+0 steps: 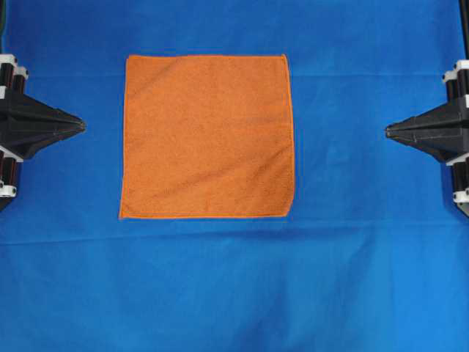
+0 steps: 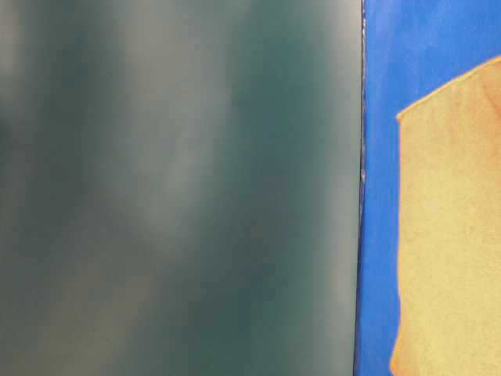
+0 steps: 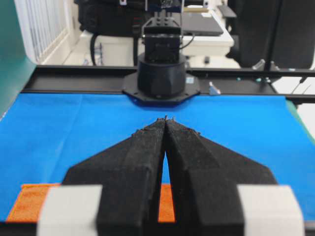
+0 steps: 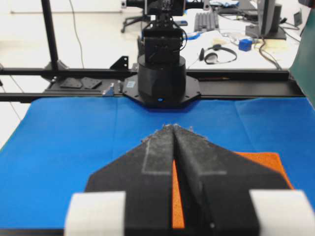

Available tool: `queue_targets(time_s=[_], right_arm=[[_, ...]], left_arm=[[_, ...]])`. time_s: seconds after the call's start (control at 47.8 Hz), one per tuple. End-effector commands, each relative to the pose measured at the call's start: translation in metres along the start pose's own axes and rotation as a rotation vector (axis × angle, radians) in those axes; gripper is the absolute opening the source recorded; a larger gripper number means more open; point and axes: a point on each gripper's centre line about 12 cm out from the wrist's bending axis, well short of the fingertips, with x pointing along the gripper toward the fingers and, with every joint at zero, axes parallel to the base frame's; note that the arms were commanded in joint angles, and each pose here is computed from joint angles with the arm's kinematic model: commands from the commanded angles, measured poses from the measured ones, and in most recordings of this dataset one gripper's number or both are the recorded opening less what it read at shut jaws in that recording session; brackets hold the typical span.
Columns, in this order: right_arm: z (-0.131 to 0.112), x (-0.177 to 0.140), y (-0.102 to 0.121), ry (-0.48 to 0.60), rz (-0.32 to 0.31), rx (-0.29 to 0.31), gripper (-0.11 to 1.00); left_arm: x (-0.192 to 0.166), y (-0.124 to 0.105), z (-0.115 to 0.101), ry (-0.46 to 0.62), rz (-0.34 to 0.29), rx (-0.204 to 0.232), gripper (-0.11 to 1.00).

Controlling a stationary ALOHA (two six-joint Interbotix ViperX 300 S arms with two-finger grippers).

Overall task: Fold the orange towel.
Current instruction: 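Move both grippers to the towel's two far corners and pinch them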

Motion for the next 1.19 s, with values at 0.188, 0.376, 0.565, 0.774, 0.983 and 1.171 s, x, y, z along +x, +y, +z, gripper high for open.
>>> queue_targets(time_s=[0.188, 0.376, 0.565, 0.774, 0.983, 1.171], right_arm=[[0.0, 0.017, -0.038, 0.098, -0.178, 0.061, 0.0], [-0.023, 0.037, -0.078, 0.262, -0.333, 0.119, 0.0], [-0.062, 0.057, -0.123, 0.423, -0.466, 0.17, 0.01], [-0.111, 0.082, -0.164, 0.578, -0.544, 0.215, 0.32], [-0.151, 0.101, -0.185, 0.672, -0.564, 0.239, 0.58], [-0.178, 0.112, -0.194, 0.721, -0.564, 0.249, 0.56]], left_arm=[[0.01, 0.029, -0.015, 0.096, 0.145, -0.039, 0.0], [0.014, 0.064, -0.04, 0.215, 0.305, -0.109, 0.0], [0.018, 0.094, -0.067, 0.321, 0.426, -0.163, 0.01], [0.02, 0.126, -0.108, 0.448, 0.546, -0.224, 0.49], [0.025, 0.146, -0.144, 0.527, 0.603, -0.258, 0.93], [0.034, 0.159, -0.172, 0.594, 0.621, -0.269, 0.91]])
